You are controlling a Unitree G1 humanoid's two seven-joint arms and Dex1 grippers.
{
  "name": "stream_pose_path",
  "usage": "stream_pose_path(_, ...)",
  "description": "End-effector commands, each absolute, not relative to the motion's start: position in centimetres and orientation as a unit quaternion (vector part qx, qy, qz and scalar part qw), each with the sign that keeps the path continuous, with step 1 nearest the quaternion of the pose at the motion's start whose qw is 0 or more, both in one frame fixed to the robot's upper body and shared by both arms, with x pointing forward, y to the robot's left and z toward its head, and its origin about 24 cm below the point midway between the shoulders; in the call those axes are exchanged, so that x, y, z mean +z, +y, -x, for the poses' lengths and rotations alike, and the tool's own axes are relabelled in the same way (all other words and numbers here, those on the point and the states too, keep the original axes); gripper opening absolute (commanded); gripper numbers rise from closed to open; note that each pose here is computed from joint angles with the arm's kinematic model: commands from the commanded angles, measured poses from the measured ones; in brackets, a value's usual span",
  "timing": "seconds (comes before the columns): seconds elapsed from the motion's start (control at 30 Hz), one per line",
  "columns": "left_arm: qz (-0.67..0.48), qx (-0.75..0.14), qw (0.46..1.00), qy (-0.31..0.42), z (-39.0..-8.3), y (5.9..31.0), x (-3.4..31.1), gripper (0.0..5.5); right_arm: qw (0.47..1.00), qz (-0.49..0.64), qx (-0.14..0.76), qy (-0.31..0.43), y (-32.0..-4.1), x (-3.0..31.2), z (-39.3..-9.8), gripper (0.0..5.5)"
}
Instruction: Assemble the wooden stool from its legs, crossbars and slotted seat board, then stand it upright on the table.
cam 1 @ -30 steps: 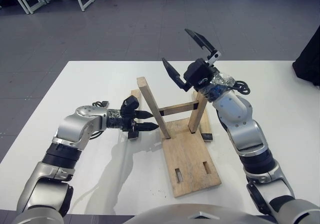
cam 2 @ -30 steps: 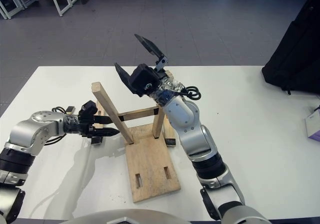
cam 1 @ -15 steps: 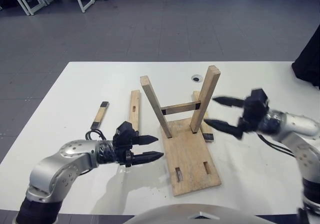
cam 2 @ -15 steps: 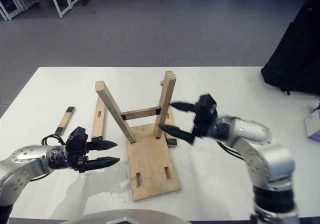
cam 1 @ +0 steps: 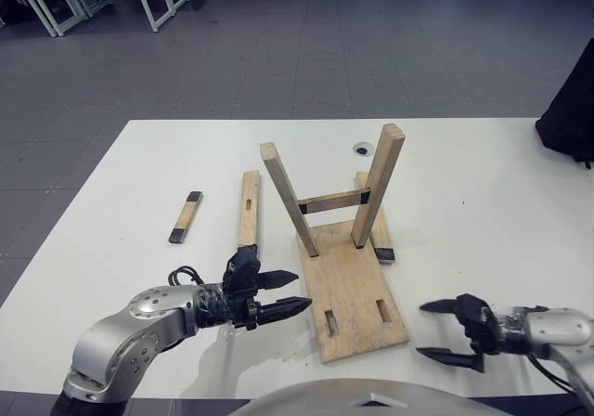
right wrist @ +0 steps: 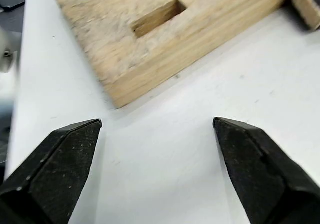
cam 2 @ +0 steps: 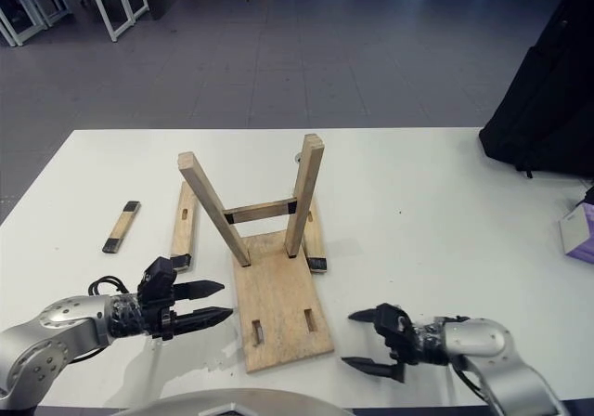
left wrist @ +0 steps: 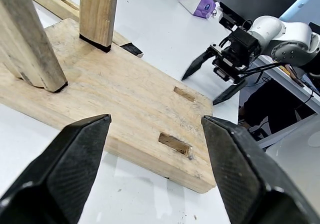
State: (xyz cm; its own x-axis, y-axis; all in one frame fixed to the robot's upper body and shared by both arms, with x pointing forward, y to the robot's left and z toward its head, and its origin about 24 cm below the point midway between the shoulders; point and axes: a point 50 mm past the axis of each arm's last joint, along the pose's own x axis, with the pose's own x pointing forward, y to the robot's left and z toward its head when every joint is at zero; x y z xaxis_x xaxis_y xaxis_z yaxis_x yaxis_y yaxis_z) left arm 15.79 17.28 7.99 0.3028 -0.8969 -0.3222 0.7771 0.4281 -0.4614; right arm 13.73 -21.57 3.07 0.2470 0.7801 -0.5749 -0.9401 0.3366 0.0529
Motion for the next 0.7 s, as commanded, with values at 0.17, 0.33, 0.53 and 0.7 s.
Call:
stream_pose_path(0.17, 0.056, -0.492, 0.817, 0.297, -17.1, 18.2, 7.6, 3.35, 0.765, 0.135, 0.542, 0.32, -18.9, -1.8, -11.3, 4.12)
stream_pose_path(0.33, 0.053, -0.479, 0.821, 0.305, -16.4, 18.5, 7.2, 3.35, 0.747, 0.146, 0.54, 0.359, -20.8, -1.3, -10.5, 4.12)
stream_pose_path(0.53, 0.051, -0.47, 0.814, 0.337, -14.5, 18.5, 6.3, 3.35, 0.682, 0.107, 0.603, 0.401, -21.5, 0.6, -8.2, 4.12)
stream_pose_path(0.7, -0.017, -0.502, 0.771, 0.392, -12.4, 19.8, 5.8, 3.35, 0.689, 0.076, 0.598, 0.403, -20.1, -0.9, -6.7, 4.12)
